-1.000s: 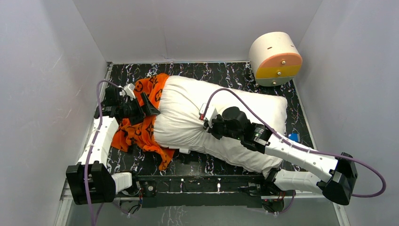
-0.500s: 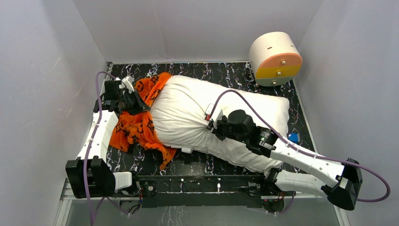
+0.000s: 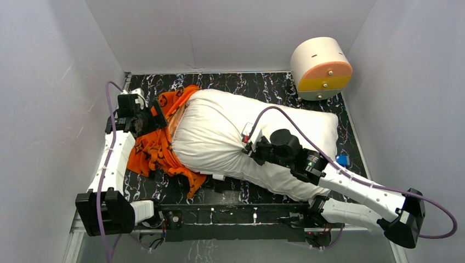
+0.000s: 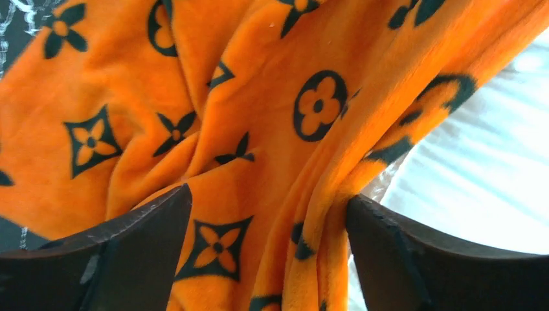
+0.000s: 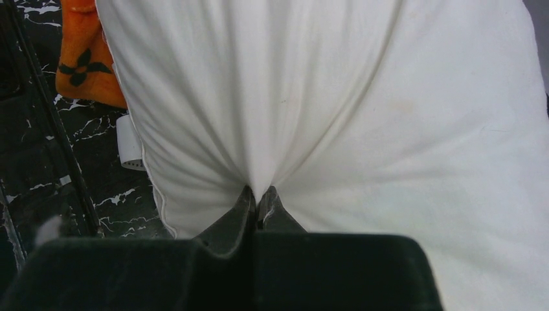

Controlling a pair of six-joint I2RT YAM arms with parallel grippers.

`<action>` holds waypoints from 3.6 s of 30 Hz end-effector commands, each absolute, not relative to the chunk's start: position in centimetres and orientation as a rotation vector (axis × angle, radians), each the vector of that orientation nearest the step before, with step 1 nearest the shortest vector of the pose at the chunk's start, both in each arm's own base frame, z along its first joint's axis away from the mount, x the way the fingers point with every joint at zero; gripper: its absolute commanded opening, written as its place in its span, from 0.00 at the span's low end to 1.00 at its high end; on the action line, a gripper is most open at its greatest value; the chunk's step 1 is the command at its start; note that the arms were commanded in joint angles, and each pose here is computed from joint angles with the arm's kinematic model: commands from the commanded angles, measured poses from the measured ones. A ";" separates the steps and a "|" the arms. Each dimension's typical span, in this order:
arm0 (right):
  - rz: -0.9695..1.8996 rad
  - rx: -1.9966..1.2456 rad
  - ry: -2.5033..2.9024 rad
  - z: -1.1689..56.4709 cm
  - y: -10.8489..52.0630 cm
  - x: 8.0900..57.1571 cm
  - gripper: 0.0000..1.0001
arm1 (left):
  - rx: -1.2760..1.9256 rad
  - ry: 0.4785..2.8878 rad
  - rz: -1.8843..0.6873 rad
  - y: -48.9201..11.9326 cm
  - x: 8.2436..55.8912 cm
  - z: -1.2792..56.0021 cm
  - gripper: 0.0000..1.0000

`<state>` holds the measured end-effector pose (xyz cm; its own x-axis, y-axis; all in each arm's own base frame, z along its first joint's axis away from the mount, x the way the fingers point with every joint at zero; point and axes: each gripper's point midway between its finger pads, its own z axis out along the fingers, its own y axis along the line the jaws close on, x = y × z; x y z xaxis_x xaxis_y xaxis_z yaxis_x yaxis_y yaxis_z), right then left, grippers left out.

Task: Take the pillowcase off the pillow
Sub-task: Remove the pillow from the pillowcase.

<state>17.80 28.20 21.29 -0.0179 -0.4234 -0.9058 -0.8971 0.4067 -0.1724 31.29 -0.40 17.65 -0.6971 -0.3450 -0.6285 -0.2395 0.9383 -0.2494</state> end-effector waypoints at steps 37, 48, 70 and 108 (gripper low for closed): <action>0.438 -0.482 1.635 30.9 26.1 25.0 0.00 | -0.868 2.212 -0.716 5.0 39.1 15.4 0.58; 0.371 -0.491 1.809 28.0 29.5 27.3 0.05 | -0.770 2.250 -0.721 0.0 31.0 17.2 0.98; 0.418 -1.561 1.125 25.2 44.3 16.3 0.75 | -1.129 2.242 -0.328 2.1 21.5 17.7 0.98; 0.400 -0.832 1.647 28.0 41.5 26.6 0.00 | -0.942 2.276 -0.602 -2.9 21.8 14.6 0.00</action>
